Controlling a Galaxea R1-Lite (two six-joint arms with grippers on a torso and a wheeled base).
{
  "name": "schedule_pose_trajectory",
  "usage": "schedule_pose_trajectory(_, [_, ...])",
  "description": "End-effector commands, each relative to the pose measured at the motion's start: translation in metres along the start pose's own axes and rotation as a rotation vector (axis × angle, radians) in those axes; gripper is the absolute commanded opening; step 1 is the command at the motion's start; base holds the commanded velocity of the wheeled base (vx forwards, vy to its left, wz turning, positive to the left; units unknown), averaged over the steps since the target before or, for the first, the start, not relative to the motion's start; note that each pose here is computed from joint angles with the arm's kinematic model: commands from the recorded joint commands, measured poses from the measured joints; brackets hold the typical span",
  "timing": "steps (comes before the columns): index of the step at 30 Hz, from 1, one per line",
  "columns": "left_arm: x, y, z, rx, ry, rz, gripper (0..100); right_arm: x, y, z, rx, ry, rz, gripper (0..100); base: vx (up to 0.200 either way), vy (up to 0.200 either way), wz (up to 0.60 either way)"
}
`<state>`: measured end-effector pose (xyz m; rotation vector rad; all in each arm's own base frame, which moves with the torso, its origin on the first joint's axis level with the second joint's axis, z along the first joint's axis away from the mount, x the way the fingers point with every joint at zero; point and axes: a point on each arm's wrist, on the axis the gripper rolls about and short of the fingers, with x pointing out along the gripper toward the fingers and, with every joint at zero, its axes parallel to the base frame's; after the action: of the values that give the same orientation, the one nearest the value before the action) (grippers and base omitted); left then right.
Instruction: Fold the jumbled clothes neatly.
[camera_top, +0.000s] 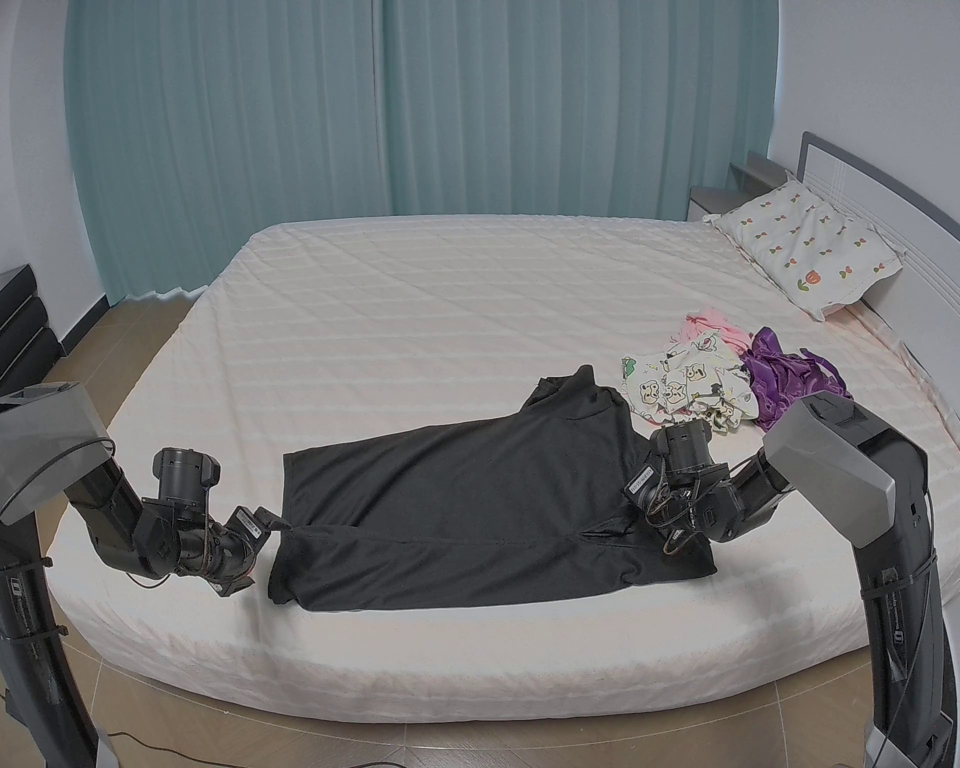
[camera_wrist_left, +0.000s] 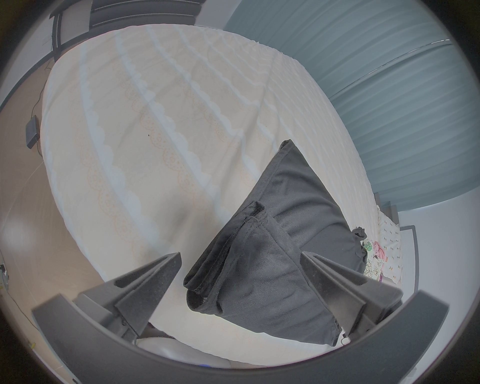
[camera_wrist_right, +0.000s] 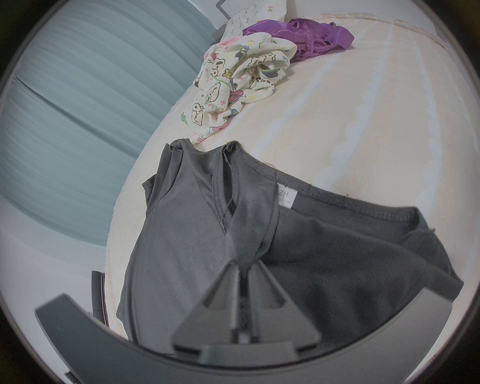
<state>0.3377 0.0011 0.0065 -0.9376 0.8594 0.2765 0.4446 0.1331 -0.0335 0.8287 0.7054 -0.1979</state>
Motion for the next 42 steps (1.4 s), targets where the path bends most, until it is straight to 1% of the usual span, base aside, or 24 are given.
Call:
schedule_pose_trajectory(1, [0.000,0.000,0.000,-0.002,0.000,0.001,100,-0.007,0.005,0.005,0.004,-0.014,0.011,0,0.000,0.000,0.00])
schedule_pose_trajectory(9, [0.000,0.001,-0.001,-0.001,0.003,0.005,100,-0.032,0.008,0.009,0.000,-0.010,0.011,0,0.000,0.000,0.00])
schedule_pose_trajectory(15, [-0.001,0.001,-0.001,-0.001,0.003,0.002,100,-0.070,0.010,0.002,-0.027,0.013,0.002,0,0.000,0.000,0.00])
schedule_pose_trajectory(17, [-0.001,0.001,-0.001,-0.002,0.004,0.004,100,-0.082,0.012,-0.007,-0.044,0.029,0.002,0,0.000,0.000,0.00])
schedule_pose_trajectory(22, [-0.001,0.001,-0.001,-0.002,0.004,0.004,100,-0.100,0.007,-0.020,-0.071,0.028,-0.031,0,0.000,0.000,0.00])
schedule_pose_trajectory(26, [-0.001,0.001,-0.001,-0.001,0.004,0.004,100,-0.110,-0.004,-0.031,-0.092,0.039,-0.078,0,0.000,0.000,0.00])
schedule_pose_trajectory(27, [-0.001,0.001,-0.001,-0.001,0.004,0.004,100,-0.112,-0.006,-0.034,-0.095,0.043,-0.082,100,0.000,0.000,0.00])
schedule_pose_trajectory(30, [-0.001,0.001,-0.001,-0.001,0.004,0.004,100,-0.117,-0.013,-0.040,-0.108,0.060,-0.100,100,0.000,0.000,0.00])
schedule_pose_trajectory(32, [-0.001,0.001,-0.001,-0.001,0.004,0.004,100,-0.131,-0.020,-0.048,-0.122,0.084,-0.116,100,0.000,0.000,0.00])
schedule_pose_trajectory(34, [-0.001,0.001,-0.001,-0.001,0.004,0.004,100,-0.137,-0.022,-0.049,-0.127,0.089,-0.119,100,0.000,0.000,0.00])
schedule_pose_trajectory(38, [-0.001,0.001,-0.001,-0.001,0.004,0.004,100,-0.141,-0.025,-0.037,-0.103,0.068,-0.118,100,0.000,0.000,0.00])
schedule_pose_trajectory(42, [-0.001,0.001,-0.001,-0.001,0.004,0.004,100,-0.131,-0.031,-0.022,-0.085,0.044,-0.132,100,0.000,0.000,0.00])
